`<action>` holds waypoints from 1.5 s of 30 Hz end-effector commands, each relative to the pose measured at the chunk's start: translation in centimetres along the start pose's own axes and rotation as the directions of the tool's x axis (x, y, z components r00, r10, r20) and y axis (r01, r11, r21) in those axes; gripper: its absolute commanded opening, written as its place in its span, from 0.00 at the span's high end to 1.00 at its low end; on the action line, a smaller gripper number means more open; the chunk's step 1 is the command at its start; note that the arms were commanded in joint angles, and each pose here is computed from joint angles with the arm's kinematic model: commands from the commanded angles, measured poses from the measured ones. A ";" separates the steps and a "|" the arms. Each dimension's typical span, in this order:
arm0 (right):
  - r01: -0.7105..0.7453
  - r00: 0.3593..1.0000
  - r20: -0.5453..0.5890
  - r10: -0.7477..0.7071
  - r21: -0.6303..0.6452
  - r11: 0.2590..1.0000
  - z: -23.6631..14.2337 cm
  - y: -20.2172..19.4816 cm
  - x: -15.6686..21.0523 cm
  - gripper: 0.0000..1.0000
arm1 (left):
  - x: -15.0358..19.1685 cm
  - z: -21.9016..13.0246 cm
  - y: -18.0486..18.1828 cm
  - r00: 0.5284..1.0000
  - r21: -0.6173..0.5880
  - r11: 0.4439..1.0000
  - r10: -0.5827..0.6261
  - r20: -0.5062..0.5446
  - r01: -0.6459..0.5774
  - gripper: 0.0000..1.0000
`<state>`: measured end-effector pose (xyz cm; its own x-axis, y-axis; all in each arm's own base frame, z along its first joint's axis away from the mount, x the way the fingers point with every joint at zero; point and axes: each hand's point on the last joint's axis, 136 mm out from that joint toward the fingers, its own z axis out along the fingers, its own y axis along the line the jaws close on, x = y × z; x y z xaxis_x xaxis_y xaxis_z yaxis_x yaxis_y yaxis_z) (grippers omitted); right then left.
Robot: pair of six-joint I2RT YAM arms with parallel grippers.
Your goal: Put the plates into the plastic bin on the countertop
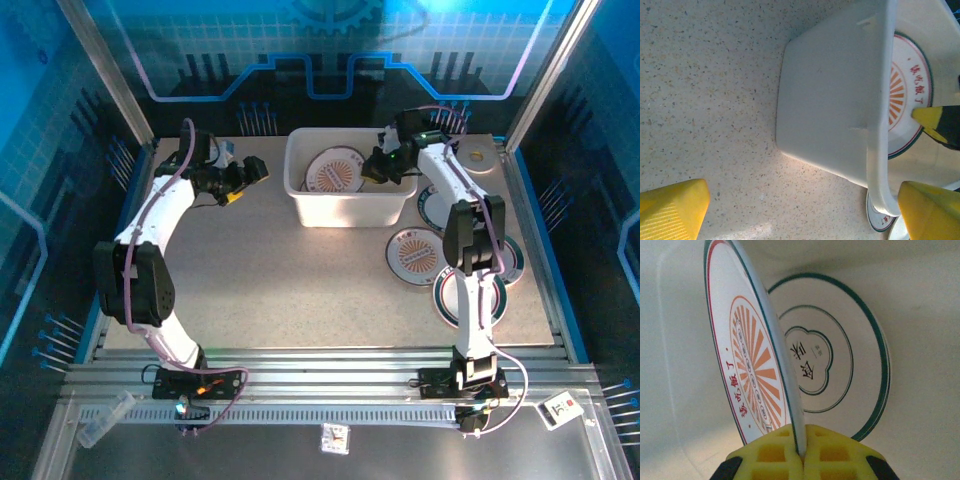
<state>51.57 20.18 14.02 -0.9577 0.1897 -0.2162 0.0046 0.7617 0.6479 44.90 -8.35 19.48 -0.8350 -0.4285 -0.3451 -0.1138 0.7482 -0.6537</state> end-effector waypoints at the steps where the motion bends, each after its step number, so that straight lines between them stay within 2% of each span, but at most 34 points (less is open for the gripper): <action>1: -0.004 0.999 -0.053 0.004 -0.008 1.000 1.2 0.4 0.7 1.00 | 0.2 -0.1 -0.9 1.000 0.034 0.999 0.027 -0.013 -0.026 0.03; 9: -0.013 0.992 -0.122 0.018 0.047 0.999 3.6 -1.4 2.0 1.00 | 0.6 -0.3 -1.4 1.000 0.046 0.999 0.028 -0.004 -0.028 0.03; 13: 0.000 0.993 -0.120 0.009 0.072 0.997 3.6 -1.7 2.1 0.92 | 1.0 -0.5 -1.8 0.999 0.050 0.998 0.039 0.000 -0.039 0.03; 16: 0.007 0.993 -0.115 0.002 0.077 0.997 3.2 -1.6 2.0 0.81 | 1.4 -0.5 -2.0 0.999 0.048 0.998 0.044 0.001 -0.044 0.03; 19: 0.029 0.996 -0.090 -0.021 0.083 0.996 2.2 -0.8 1.7 0.58 | 1.8 -0.5 -2.1 0.999 0.042 0.998 0.053 -0.002 -0.053 0.03; 22: 0.051 0.997 -0.055 -0.048 0.056 0.997 0.6 0.8 1.2 0.42 | 2.2 -0.5 -2.5 0.998 0.049 0.997 0.061 -0.003 -0.061 0.03; 28: 0.098 0.995 0.004 -0.098 0.080 0.992 -2.5 2.4 0.6 0.21 | 2.4 -1.3 -3.7 0.997 0.086 0.994 0.066 0.027 -0.068 0.03; 35: 0.186 0.973 0.107 -0.203 0.150 0.971 -8.0 4.4 -0.1 0.11 | 3.0 -2.4 -4.4 0.995 0.076 0.994 0.079 0.053 -0.083 0.03; 41: 0.226 0.947 0.195 -0.256 0.162 0.961 -13.7 6.0 0.2 0.10 | 2.8 -2.5 -5.2 0.989 0.033 0.992 0.121 0.084 -0.124 0.02; 45: 0.187 0.939 0.253 -0.233 0.193 0.963 -17.3 4.3 0.8 0.09 | 1.8 -1.1 -5.8 0.986 -0.019 0.989 0.145 0.081 -0.144 0.02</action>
<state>47.77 16.80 27.62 -0.8495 0.1227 -0.5131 -0.1656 0.8614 0.4801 41.78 -12.44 22.46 -0.8163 -0.3668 -0.4463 -0.0077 0.7794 -0.6265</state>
